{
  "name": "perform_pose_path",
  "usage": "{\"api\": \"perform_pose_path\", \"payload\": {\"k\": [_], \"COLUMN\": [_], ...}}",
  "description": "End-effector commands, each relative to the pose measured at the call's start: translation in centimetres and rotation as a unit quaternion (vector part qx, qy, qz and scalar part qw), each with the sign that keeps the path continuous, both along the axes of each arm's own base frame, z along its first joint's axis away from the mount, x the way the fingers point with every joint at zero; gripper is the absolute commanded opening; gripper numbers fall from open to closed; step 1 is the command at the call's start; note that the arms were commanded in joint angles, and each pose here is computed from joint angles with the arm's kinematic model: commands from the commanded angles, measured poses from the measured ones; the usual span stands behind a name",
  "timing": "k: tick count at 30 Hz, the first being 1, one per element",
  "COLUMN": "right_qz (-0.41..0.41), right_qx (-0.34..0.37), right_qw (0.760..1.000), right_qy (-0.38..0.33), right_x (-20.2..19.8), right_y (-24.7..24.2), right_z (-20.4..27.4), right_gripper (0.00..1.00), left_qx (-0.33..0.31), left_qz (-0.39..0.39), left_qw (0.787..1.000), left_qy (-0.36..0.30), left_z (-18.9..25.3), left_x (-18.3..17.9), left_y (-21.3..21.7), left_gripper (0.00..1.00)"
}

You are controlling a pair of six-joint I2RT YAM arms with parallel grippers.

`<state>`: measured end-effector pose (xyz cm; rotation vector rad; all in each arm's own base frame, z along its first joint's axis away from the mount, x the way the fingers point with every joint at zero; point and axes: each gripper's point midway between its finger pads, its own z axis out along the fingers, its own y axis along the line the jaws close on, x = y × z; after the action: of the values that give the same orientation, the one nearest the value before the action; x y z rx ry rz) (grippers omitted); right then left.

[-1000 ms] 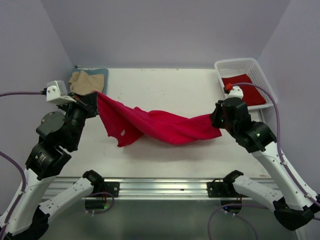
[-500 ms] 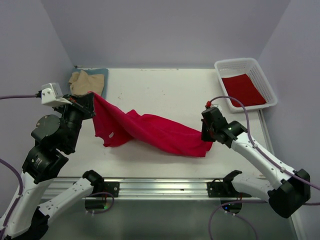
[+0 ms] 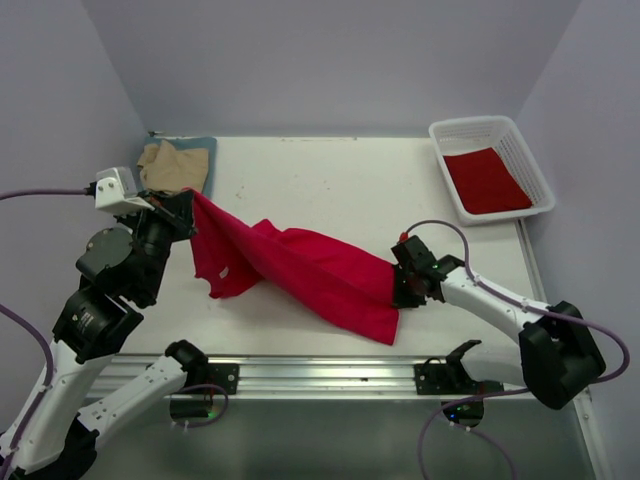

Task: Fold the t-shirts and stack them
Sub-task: Flatten the tshirt out

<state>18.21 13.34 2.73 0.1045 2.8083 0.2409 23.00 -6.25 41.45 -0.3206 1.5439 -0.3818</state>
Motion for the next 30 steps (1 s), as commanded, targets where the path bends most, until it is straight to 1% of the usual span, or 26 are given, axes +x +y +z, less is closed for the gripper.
{"api": "perform_pose_path", "payload": {"k": [1,3,4,6,7,8,11,15,19,30], "right_qz": [0.003,0.005,0.005,0.006,0.006,0.007,0.006,0.003,0.007,0.002], "right_qx": [0.039,0.045,0.046,0.05,0.051,0.054,0.059,0.073,0.09,0.087], "right_qw": [0.999,0.999,0.999,0.999,0.999,0.999,0.998,0.997,0.996,0.996], "right_qy": [0.001,0.003,0.005,0.006,0.005,0.002,0.003,0.006,0.02,0.026], "right_x": [0.1,-0.1,-0.3,-0.5,-0.5,-0.5,-0.9,-1.2,-1.6,-1.4], "right_y": [1.4,1.5,1.5,1.6,1.6,1.6,1.5,1.9,2.6,2.6], "right_z": [0.2,0.4,0.6,1.0,1.2,1.5,1.8,1.9,1.5,0.5], "right_gripper": [0.0,0.09,0.19,0.23,0.28,0.29,0.29,0.25,0.24,0.24], "left_qx": [-0.011,-0.012,-0.012,-0.014,-0.014,-0.014,-0.016,-0.017,-0.018,-0.019], "left_qz": [0.017,0.018,0.02,0.019,0.019,0.019,0.019,0.018,0.018,0.021], "left_qw": [1.0,1.0,1.0,1.0,1.0,1.0,1.0,1.0,1.0,1.0], "left_qy": [-0.011,-0.012,-0.012,-0.014,-0.014,-0.014,-0.013,-0.013,-0.013,-0.013], "left_z": [0.5,0.5,0.5,0.7,0.7,0.7,0.6,0.6,0.6,0.6], "left_x": [0.3,0.3,0.3,0.3,0.3,0.4,0.4,0.4,0.5,0.4], "left_y": [0.5,0.5,0.6,0.5,0.5,0.5,0.5,0.4,0.4,0.6], "left_gripper": [0.0,0.0,0.0,0.0,0.0,0.0,0.0,0.0,0.0,0.0]}}
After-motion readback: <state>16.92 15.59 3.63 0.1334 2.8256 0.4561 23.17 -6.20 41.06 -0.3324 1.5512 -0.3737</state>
